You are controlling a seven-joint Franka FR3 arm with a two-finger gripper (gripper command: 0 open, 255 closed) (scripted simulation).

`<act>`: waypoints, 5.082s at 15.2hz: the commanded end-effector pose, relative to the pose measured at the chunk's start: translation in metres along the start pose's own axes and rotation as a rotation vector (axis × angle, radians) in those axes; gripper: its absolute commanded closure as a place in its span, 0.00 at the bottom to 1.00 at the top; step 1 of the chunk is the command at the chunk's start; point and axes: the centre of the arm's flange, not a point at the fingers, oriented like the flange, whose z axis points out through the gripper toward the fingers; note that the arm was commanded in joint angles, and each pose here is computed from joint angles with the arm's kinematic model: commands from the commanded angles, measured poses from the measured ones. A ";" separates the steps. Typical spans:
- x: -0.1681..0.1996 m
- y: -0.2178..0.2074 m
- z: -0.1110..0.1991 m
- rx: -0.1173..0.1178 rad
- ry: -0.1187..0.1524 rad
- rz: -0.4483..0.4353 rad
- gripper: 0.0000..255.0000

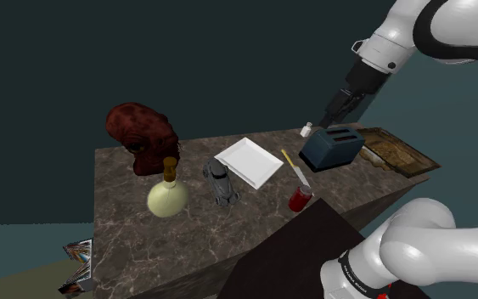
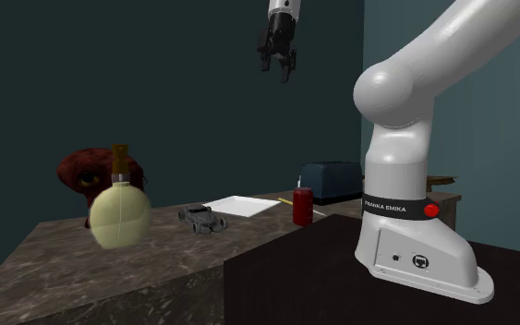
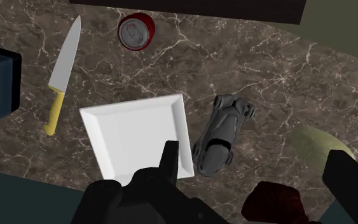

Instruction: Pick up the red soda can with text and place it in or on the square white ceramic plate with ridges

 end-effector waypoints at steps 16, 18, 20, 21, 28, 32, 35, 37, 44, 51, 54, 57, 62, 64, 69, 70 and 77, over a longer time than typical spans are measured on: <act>-0.021 0.070 0.179 -0.070 -0.040 0.066 0.00; -0.025 0.080 0.202 -0.080 -0.046 0.074 0.00; -0.029 0.091 0.226 -0.089 -0.051 0.083 0.00; -0.031 0.096 0.237 -0.094 -0.054 0.087 0.00; -0.045 0.130 0.311 -0.124 -0.071 0.115 0.00; -0.047 0.133 0.332 -0.124 -0.071 0.115 0.00; -0.048 0.135 0.350 -0.124 -0.071 0.115 0.00; -0.048 0.135 0.350 -0.124 -0.071 0.115 0.00; -0.048 0.135 0.350 -0.124 -0.071 0.115 1.00; -0.049 0.135 0.350 -0.124 -0.071 0.115 1.00; -0.048 0.135 0.345 -0.124 -0.071 0.115 1.00; -0.047 0.133 0.329 -0.124 -0.071 0.115 1.00; -0.045 0.130 0.303 -0.124 -0.071 0.115 1.00; -0.044 0.129 0.293 -0.124 -0.071 0.115 1.00; -0.042 0.126 0.267 -0.124 -0.071 0.115 1.00; -0.042 0.125 0.261 -0.124 -0.071 0.115 1.00; 0.038 0.127 0.258 -0.124 -0.071 0.115 1.00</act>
